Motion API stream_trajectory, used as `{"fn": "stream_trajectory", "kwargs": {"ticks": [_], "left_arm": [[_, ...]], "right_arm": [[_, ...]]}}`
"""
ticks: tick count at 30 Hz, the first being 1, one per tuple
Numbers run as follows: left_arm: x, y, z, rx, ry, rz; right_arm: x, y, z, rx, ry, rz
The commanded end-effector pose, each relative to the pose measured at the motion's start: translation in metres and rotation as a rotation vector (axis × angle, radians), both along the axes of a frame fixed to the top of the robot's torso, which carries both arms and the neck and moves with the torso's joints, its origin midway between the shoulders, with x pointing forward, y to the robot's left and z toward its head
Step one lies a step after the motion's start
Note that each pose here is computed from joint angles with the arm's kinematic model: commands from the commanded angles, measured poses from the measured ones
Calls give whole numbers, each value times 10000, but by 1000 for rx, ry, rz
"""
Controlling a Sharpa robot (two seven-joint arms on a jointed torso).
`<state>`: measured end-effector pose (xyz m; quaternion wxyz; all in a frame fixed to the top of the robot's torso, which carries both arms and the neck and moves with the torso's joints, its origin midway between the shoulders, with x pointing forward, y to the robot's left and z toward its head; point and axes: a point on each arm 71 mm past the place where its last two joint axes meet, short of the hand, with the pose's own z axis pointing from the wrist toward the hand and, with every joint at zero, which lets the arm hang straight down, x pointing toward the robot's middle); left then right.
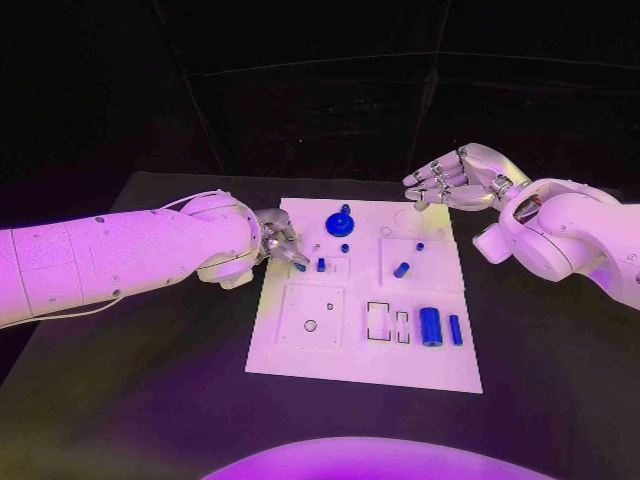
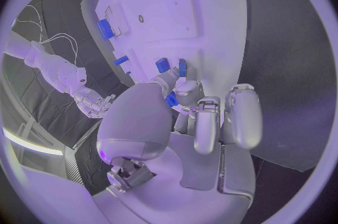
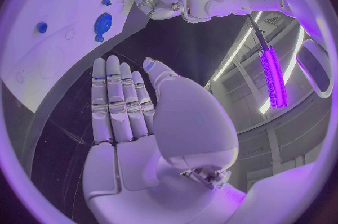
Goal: Assemble the parts on the task board
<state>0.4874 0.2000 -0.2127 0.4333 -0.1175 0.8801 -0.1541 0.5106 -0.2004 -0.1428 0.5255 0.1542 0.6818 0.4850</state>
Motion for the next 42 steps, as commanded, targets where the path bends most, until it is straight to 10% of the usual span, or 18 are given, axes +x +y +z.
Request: {"fn": "stream_trajectory", "kwargs": {"ticks": [1, 42], "left_arm": [[-26, -8, -29, 24, 26, -18], [106, -35, -71, 57, 72, 0]], "right_arm": [[-2, 10, 13, 1, -4, 11], [-4, 23, 12, 1, -1, 15]]}}
